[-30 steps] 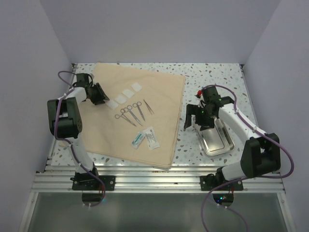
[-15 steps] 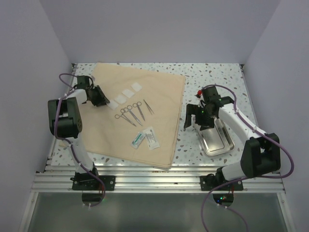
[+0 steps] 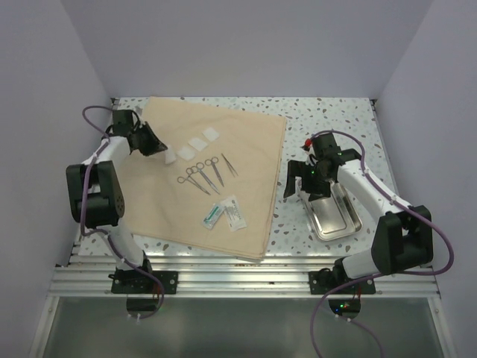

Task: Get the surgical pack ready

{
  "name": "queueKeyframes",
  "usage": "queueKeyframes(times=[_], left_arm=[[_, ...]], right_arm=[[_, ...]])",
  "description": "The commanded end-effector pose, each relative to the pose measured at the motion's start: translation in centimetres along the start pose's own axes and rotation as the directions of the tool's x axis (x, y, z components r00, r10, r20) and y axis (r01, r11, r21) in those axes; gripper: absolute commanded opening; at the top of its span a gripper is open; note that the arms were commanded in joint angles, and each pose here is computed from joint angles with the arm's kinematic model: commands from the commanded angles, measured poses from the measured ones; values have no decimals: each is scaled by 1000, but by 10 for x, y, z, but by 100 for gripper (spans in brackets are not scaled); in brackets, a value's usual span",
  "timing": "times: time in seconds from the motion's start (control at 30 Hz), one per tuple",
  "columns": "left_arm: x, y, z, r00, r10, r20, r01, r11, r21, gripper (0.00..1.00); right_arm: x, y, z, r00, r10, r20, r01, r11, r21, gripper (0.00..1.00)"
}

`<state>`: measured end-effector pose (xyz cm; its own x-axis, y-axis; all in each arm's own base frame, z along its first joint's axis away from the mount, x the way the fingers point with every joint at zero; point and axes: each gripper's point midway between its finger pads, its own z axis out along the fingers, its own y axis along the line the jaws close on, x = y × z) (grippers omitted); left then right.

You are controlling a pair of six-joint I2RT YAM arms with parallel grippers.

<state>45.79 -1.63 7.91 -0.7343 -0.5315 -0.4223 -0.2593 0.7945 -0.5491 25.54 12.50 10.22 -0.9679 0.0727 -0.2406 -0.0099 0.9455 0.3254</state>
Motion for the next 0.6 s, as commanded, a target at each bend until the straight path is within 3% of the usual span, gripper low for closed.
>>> queueKeyframes(times=[0.0, 0.37, 0.57], left_arm=[[-16, -51, -31, 997, -4, 80, -7, 991, 137, 0], [-2, -92, 4, 997, -81, 12, 74, 960, 272, 0], [0, -85, 24, 990, -137, 9, 130, 953, 272, 0]], right_arm=[[-7, 5, 2, 1000, -3, 21, 4, 1000, -20, 99], [-9, 6, 1, 1000, -5, 21, 5, 1000, -20, 99], [-8, 4, -1, 1000, -6, 22, 6, 1000, -7, 99]])
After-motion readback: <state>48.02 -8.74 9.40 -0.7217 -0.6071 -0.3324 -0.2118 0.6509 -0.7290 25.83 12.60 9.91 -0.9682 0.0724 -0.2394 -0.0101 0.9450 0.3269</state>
